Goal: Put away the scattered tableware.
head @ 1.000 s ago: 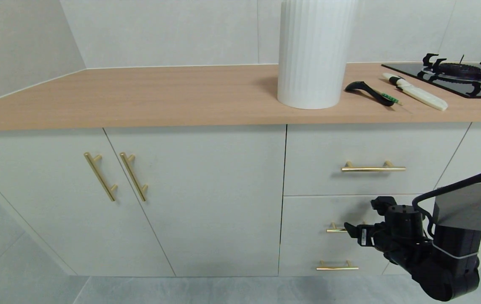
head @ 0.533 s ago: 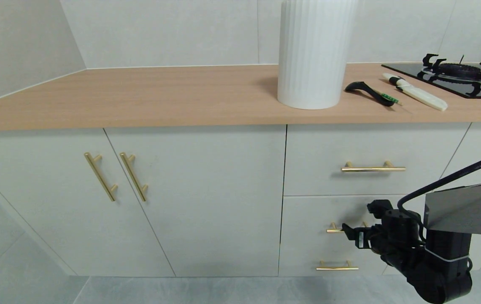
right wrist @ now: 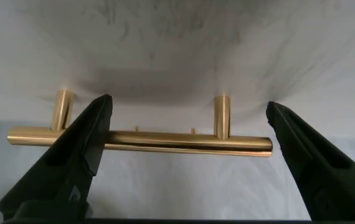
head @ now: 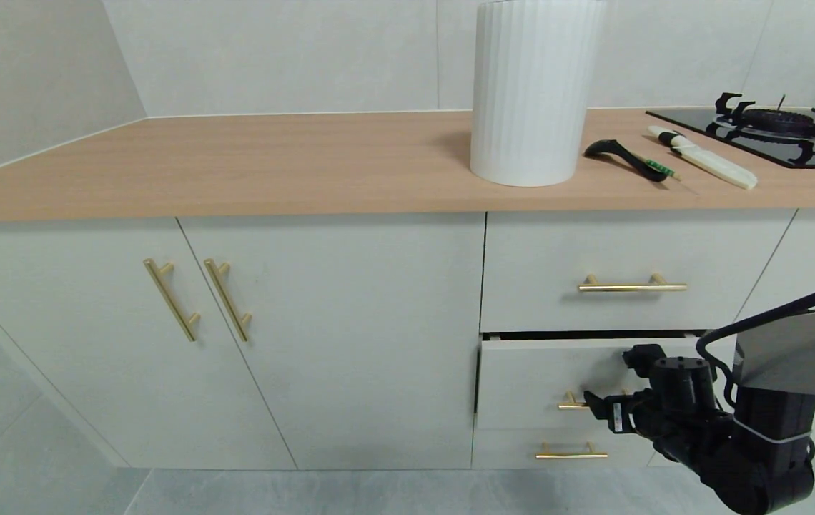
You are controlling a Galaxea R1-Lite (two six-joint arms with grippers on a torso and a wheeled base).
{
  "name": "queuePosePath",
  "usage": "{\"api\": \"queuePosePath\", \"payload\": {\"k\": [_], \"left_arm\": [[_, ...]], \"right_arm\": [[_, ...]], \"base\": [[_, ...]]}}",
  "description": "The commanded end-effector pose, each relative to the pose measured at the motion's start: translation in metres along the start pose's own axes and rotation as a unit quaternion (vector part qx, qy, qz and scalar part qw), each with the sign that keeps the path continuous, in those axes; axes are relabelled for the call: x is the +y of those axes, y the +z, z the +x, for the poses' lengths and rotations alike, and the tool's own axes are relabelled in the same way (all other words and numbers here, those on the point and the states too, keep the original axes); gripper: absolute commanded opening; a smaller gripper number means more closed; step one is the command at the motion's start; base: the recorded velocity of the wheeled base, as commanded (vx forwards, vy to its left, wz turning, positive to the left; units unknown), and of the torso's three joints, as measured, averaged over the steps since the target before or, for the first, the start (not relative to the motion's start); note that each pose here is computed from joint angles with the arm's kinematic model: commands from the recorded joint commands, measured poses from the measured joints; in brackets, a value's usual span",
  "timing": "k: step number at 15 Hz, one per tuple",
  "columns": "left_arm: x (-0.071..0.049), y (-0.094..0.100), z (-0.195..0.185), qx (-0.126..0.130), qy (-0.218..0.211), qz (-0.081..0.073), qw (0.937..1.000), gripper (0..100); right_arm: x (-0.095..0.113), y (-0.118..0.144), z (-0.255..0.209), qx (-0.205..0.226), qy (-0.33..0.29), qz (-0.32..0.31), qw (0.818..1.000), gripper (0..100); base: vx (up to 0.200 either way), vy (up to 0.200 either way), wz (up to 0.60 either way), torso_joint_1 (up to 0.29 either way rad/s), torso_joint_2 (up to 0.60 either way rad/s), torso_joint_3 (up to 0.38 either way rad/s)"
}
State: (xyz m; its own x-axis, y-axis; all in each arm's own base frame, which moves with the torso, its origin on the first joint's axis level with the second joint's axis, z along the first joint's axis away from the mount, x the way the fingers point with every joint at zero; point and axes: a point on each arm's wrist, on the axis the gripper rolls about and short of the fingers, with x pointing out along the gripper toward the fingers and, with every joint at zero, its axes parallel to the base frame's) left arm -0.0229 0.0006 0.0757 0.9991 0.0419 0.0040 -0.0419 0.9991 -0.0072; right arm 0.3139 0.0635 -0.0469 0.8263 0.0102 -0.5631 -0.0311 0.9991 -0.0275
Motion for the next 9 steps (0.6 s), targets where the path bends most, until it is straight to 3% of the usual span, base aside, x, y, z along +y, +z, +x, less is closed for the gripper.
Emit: {"api": "queuePosePath", "payload": {"k": [1, 6, 9], "left_arm": [[0.000, 0.000, 0.000, 0.000, 0.001, 0.000, 1.0000, 100], [0.000, 0.000, 0.000, 0.000, 0.001, 0.000, 1.0000, 100], [0.000, 0.000, 0.000, 0.000, 0.001, 0.000, 1.0000, 100]], "right_arm": [[-0.002, 0.009, -0.020, 0.007, 0.008, -0.017, 1.000, 100], [-0.007, 0.064, -0.120, 0.087, 0.073, -0.044, 0.993, 100], [-0.013, 0.096, -0.177, 0.054, 0.107, -0.039, 0.992, 100]], "base": [[0.000, 0.000, 0.00, 0.000, 0.00, 0.000], [0.000, 0.000, 0.00, 0.000, 0.00, 0.000], [0.000, 0.000, 0.00, 0.000, 0.00, 0.000]]}}
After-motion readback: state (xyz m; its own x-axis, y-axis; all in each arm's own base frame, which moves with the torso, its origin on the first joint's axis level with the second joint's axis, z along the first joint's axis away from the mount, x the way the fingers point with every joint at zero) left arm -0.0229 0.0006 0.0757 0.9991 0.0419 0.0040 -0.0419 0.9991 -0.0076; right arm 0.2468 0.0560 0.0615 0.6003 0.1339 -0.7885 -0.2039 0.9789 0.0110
